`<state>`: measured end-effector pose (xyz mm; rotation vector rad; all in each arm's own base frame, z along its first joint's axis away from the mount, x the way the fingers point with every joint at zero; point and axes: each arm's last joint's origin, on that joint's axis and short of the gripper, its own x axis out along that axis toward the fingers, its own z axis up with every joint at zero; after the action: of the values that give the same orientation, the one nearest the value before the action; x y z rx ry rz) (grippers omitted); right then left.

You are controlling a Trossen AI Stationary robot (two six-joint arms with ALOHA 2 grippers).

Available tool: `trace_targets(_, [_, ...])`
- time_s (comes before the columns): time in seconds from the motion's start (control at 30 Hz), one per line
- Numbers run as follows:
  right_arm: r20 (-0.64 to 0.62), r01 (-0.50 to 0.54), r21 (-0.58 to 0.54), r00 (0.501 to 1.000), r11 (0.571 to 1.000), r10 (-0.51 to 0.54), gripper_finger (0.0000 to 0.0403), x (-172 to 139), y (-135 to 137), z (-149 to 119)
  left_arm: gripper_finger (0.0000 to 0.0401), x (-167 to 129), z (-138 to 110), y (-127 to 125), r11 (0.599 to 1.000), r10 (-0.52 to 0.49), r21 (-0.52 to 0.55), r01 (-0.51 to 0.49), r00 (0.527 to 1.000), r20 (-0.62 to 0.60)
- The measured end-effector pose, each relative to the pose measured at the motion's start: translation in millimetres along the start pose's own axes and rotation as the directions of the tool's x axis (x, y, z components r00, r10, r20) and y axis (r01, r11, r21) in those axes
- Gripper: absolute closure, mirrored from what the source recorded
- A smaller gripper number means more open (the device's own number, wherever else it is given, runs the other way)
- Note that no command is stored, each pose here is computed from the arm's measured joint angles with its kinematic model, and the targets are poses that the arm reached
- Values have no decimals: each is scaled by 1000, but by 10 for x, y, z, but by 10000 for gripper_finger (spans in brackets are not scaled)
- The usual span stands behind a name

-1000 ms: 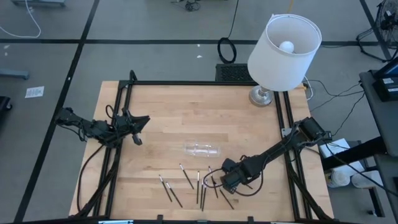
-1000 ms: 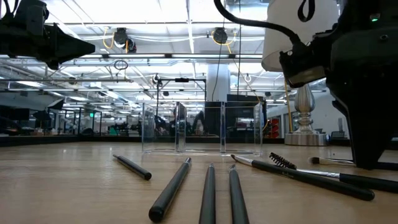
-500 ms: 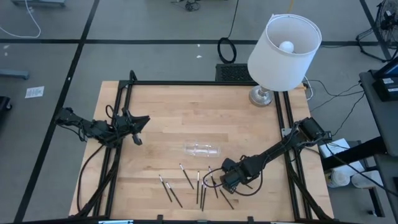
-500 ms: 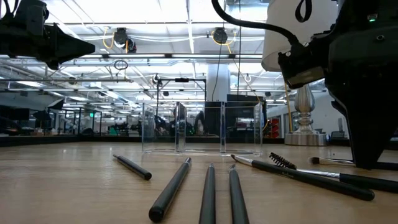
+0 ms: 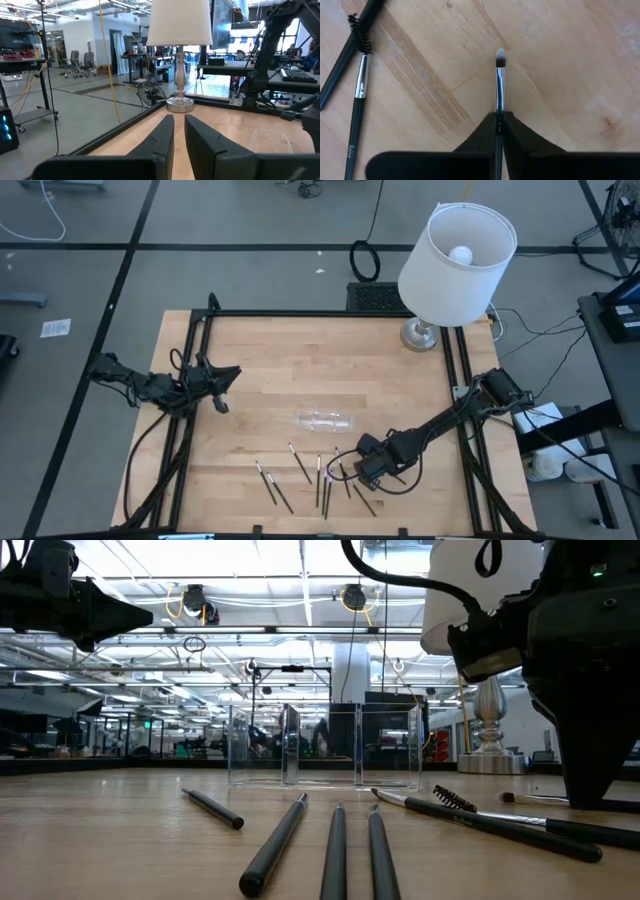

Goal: Pick & Place Makeup Supplies
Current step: Put the makeup brush into the transparent organizer

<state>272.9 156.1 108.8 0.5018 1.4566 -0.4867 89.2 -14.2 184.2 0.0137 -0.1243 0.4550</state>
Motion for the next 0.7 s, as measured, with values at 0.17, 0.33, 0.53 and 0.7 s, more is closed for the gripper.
trace_targets(0.17, [10,8,-5,1000,1000,-8,398,1,-4,0,350,0,0,0,1000,0,0,0,1000,0])
trace_targets(0.33, [20,-5,-9,1000,1000,5,400,-34,-1,4,350,0,0,0,1000,0,0,0,1000,0])
trace_targets(0.53, [105,-52,-10,993,999,53,402,-255,-9,19,350,0,0,0,1000,0,0,0,1000,0])
trace_targets(0.7, [148,-57,-8,987,998,57,403,-379,-52,17,350,0,-1,0,1000,0,2,0,1000,-1])
